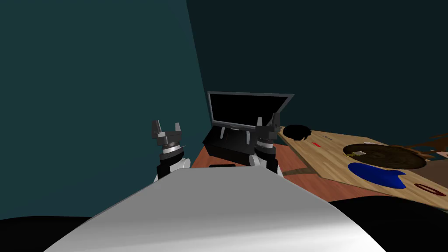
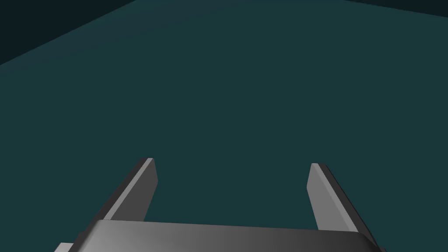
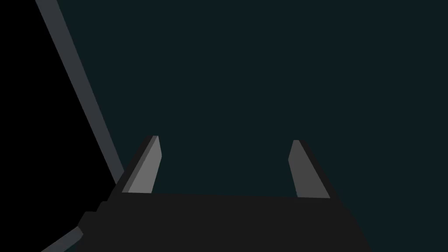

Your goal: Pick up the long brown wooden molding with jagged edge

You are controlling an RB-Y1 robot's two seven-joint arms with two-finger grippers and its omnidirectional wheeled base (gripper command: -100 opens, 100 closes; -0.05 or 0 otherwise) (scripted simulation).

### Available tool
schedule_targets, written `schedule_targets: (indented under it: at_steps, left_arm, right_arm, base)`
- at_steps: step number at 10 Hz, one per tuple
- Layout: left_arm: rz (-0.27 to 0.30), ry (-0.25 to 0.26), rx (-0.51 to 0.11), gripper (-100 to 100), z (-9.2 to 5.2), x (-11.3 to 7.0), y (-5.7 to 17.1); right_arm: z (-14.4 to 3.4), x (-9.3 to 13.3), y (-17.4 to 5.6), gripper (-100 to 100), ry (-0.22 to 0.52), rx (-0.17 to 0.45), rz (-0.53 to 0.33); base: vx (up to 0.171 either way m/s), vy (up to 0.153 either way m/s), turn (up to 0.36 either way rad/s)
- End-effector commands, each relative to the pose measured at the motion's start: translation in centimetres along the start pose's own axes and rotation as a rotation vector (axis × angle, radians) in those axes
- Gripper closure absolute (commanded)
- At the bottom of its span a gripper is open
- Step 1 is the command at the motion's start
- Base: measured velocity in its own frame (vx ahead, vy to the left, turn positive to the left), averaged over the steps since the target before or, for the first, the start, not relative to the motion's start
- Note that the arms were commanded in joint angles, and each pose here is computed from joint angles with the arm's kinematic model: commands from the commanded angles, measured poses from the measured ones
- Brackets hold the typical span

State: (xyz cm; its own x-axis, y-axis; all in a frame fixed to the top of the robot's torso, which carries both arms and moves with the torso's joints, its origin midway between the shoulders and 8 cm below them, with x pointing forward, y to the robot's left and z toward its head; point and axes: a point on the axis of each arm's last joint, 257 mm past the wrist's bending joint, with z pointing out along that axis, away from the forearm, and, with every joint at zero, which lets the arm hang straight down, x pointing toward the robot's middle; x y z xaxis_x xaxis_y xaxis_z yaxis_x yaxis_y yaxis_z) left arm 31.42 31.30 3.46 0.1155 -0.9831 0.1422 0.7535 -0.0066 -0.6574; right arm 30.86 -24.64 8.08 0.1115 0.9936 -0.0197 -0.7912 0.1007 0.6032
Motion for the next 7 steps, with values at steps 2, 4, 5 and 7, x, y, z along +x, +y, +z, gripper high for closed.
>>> schedule_targets:
  at_steps: [2, 4, 5, 7]
  left_arm:
    - [0.0, 0.0, 0.0, 0, 0.0, 0.0, 0.0]
    - [0.0, 0.0, 0.0, 0, 0.0, 0.0, 0.0]
    - [0.0, 0.0, 0.0, 0, 0.0, 0.0, 0.0]
    - [0.0, 0.0, 0.0, 0, 0.0, 0.0, 0.0]
  right_arm:
    - [-0.6, 1.7, -1.5, -100, 0.085, 0.014, -0.079]
    - [-1.4, 3.2, -3.2, -100, 0.163, 0.028, -0.159]
    - [-1.9, 4.0, -4.2, -100, 0.206, 0.035, -0.204]
    - [-2.6, 4.9, -5.5, -100, 0.258, 0.042, -0.26]
  base:
    - [-0.004, -0.004, 0.146]
    - [-0.007, -0.013, 0.151]
    - [-0.004, -0.016, 0.203]
    - [0.001, -0.009, 0.086]
